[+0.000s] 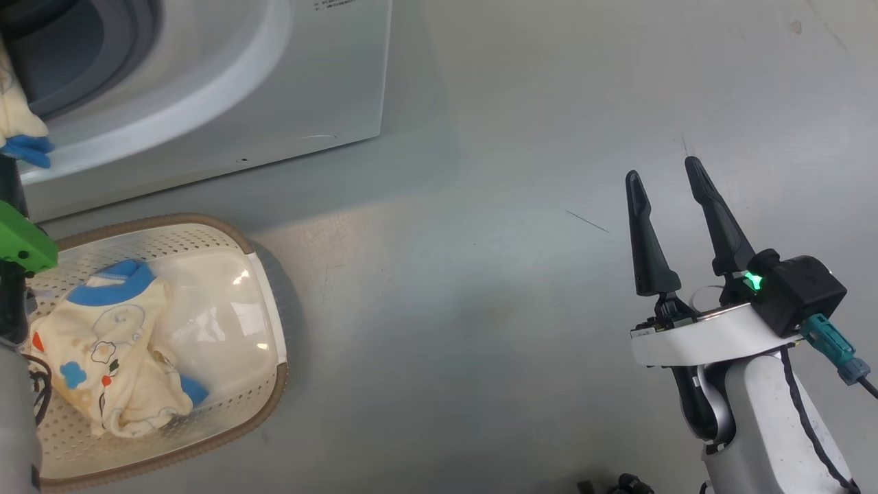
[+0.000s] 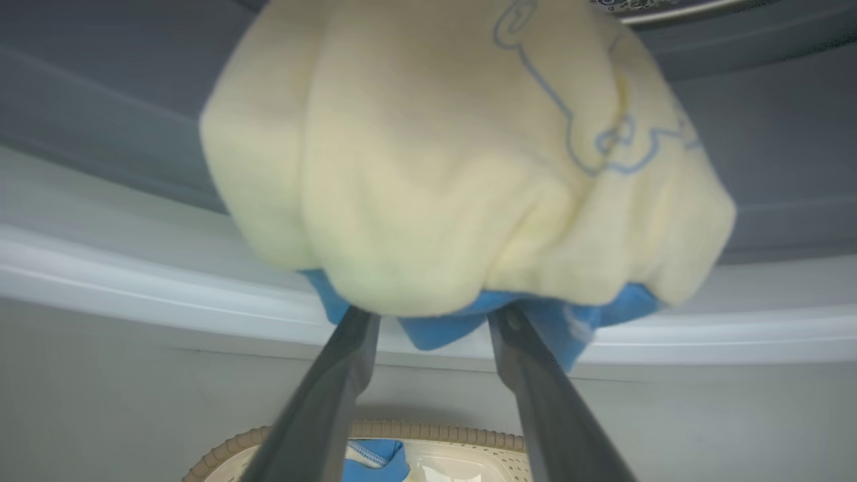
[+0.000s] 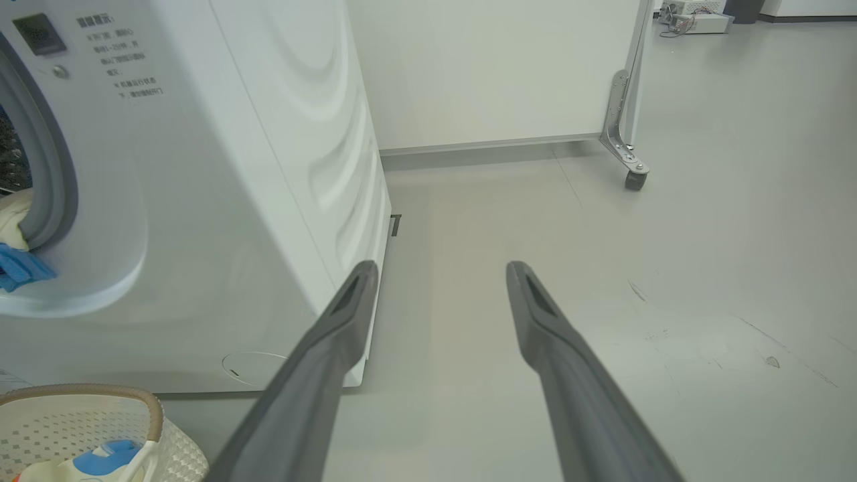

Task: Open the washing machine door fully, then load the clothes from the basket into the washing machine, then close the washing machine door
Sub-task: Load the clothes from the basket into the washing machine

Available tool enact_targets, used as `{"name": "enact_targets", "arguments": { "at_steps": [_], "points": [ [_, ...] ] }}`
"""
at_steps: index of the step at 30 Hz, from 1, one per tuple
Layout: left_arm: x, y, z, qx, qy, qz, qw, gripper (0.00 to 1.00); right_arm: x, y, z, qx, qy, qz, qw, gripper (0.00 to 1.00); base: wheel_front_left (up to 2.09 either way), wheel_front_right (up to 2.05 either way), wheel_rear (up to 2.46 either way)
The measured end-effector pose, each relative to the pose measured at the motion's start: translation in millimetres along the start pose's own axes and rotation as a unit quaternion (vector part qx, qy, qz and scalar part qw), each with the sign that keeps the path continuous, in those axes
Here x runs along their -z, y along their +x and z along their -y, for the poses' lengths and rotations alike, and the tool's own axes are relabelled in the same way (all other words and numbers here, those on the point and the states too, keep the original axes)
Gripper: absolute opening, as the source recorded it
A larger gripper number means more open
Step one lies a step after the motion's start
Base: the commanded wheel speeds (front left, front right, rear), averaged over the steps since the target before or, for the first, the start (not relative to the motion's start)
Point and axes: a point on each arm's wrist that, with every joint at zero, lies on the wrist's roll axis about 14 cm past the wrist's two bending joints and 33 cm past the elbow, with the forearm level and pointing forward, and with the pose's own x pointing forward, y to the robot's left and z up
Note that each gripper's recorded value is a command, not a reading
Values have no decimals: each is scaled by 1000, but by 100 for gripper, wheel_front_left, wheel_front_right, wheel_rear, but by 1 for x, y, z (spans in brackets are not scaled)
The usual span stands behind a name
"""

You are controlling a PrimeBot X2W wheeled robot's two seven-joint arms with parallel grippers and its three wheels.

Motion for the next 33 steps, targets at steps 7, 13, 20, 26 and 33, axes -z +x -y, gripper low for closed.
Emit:
{"name": "enact_targets", "arguments": {
  "at_steps": [7,13,20,26,33],
  "points": [
    [4,-2,1,3,4,-7,1000,0,-4,3,-2,-4,0,6,1000,100,0,0,0],
    [7,-6,6,15,13,-10,1000,0,-7,5,-2,-3,0,10,1000,100,0,0,0],
    [10,-15,4,19,21,-16,999,0,-7,7,-8,-12,3,12,1000,100,0,0,0],
    [24,-27,-1,20,36,-38,998,0,-8,10,-10,-12,4,15,1000,100,0,0,0],
    [13,-36,-3,27,50,-27,998,0,-8,13,-19,-26,10,17,999,100,0,0,0]
  ]
}}
